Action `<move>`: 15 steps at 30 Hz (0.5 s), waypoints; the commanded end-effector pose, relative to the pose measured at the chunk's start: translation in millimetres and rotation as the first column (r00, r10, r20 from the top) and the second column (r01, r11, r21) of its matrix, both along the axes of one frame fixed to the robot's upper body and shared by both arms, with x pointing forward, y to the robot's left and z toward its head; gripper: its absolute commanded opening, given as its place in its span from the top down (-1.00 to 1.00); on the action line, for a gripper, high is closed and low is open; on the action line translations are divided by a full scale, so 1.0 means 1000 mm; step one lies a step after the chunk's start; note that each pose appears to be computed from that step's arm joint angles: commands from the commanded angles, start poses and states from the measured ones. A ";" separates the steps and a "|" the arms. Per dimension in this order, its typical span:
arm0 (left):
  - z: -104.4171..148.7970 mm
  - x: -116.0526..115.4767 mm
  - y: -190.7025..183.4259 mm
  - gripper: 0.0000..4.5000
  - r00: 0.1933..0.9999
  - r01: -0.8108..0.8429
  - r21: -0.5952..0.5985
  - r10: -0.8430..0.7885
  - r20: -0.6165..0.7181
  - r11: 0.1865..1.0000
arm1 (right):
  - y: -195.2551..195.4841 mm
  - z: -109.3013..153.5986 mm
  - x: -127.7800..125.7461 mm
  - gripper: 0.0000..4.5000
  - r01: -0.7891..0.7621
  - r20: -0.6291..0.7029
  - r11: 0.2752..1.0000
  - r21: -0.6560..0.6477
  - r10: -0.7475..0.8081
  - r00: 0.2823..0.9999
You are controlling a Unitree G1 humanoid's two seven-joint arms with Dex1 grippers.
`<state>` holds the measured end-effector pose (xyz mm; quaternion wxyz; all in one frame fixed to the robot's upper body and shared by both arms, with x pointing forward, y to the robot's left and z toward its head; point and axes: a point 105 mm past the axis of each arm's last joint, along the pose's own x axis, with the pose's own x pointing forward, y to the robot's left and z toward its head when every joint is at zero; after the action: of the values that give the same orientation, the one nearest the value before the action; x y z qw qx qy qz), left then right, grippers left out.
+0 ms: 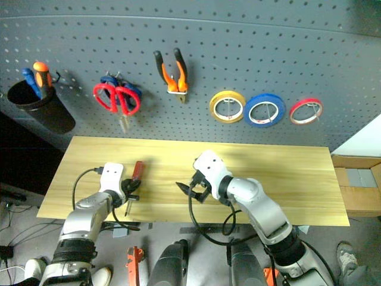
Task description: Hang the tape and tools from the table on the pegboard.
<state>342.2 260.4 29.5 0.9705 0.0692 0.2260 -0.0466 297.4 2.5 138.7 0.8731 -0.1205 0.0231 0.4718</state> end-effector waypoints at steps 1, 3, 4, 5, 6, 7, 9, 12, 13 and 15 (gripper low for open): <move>0.035 -0.004 -0.007 0.66 0.986 0.001 0.056 -0.010 0.164 0.998 | -0.002 0.024 -0.014 -1.00 -0.078 0.034 0.986 0.147 0.074 0.997; 0.058 -0.011 -0.009 0.66 0.963 -0.034 0.093 0.008 0.268 0.995 | -0.007 0.033 -0.020 -1.00 -0.107 0.038 0.967 0.231 0.101 0.994; 0.067 -0.016 -0.008 0.66 0.951 -0.057 0.121 0.017 0.309 0.991 | -0.010 0.035 -0.021 -1.00 -0.110 0.042 0.960 0.258 0.102 0.994; 0.074 -0.021 -0.008 0.66 0.940 -0.073 0.148 0.019 0.340 0.986 | -0.012 0.038 -0.021 -1.00 -0.112 0.048 0.952 0.285 0.102 0.994; 0.080 -0.025 -0.010 0.66 0.930 -0.085 0.168 0.018 0.366 0.982 | -0.015 0.040 -0.021 -1.00 -0.117 0.053 0.944 0.310 0.105 0.993; 0.088 -0.033 -0.013 0.66 0.915 -0.099 0.199 0.011 0.403 0.975 | -0.017 0.043 -0.022 -1.00 -0.128 0.056 0.933 0.337 0.116 0.992; 0.105 -0.052 -0.022 0.66 0.875 -0.135 0.263 -0.010 0.484 0.955 | -0.022 0.049 -0.024 -1.00 -0.148 0.071 0.912 0.381 0.131 0.989; 0.125 -0.078 -0.025 0.66 0.801 -0.244 0.311 0.010 0.599 0.919 | -0.019 0.053 -0.020 -1.00 -0.163 0.096 0.903 0.399 0.136 0.986; 0.131 -0.084 -0.024 0.66 0.777 -0.286 0.312 0.028 0.629 0.906 | -0.017 0.057 -0.019 -1.00 -0.172 0.106 0.895 0.411 0.140 0.984; 0.147 -0.090 -0.017 0.66 0.722 -0.365 0.307 0.059 0.689 0.879 | -0.011 0.074 -0.017 -1.00 -0.193 0.136 0.862 0.469 0.145 0.980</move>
<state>260.6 238.9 138.5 0.9647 0.2388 -0.0451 0.1019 284.1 -13.2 187.7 0.8448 0.0566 -0.0966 0.5233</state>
